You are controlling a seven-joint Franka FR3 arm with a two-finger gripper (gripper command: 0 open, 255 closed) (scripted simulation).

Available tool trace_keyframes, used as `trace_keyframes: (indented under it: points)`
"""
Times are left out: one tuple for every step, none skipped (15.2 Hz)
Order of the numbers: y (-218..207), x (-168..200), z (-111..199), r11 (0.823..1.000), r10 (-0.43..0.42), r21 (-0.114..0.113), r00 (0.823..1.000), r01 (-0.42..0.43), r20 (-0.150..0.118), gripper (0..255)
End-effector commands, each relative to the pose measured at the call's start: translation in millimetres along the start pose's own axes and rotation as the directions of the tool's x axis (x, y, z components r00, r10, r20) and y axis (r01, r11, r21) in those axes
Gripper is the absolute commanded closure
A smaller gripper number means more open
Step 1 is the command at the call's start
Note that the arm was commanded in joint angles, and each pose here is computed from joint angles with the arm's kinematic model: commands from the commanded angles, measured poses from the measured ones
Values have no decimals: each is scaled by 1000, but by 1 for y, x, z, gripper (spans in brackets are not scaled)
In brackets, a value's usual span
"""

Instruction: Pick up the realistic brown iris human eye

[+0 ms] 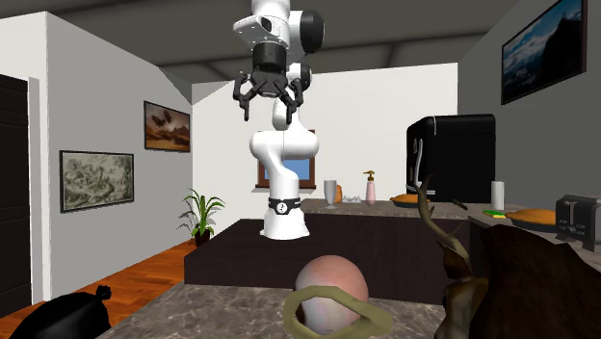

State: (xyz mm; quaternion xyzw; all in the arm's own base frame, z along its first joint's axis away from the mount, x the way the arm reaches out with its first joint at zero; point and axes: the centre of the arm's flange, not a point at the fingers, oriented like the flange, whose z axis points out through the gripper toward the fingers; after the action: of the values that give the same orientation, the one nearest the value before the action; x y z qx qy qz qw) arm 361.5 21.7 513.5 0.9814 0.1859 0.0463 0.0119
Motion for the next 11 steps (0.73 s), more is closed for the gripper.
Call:
trace_keyframes:
  points:
    - [-2,16,22,999,-50,19,999,50,2,0]
    - [-2,23,34,997,-74,29,997,74,3,0]
    - [-3,29,45,994,-99,38,995,98,5,0]
    - [-4,36,57,991,-123,48,992,122,5,0]
    - [-5,43,68,988,-147,58,989,146,6,0]
    - [-6,49,79,983,-171,68,985,170,6,0]
    - [-8,56,91,978,-194,77,981,193,7,0]
    - [-10,63,102,972,-218,87,976,217,7,0]
    - [-12,69,114,966,-242,97,970,240,6,0]
    - [-15,75,125,959,-265,106,964,263,6,0]
    - [-18,82,136,951,-289,116,957,286,5,0]
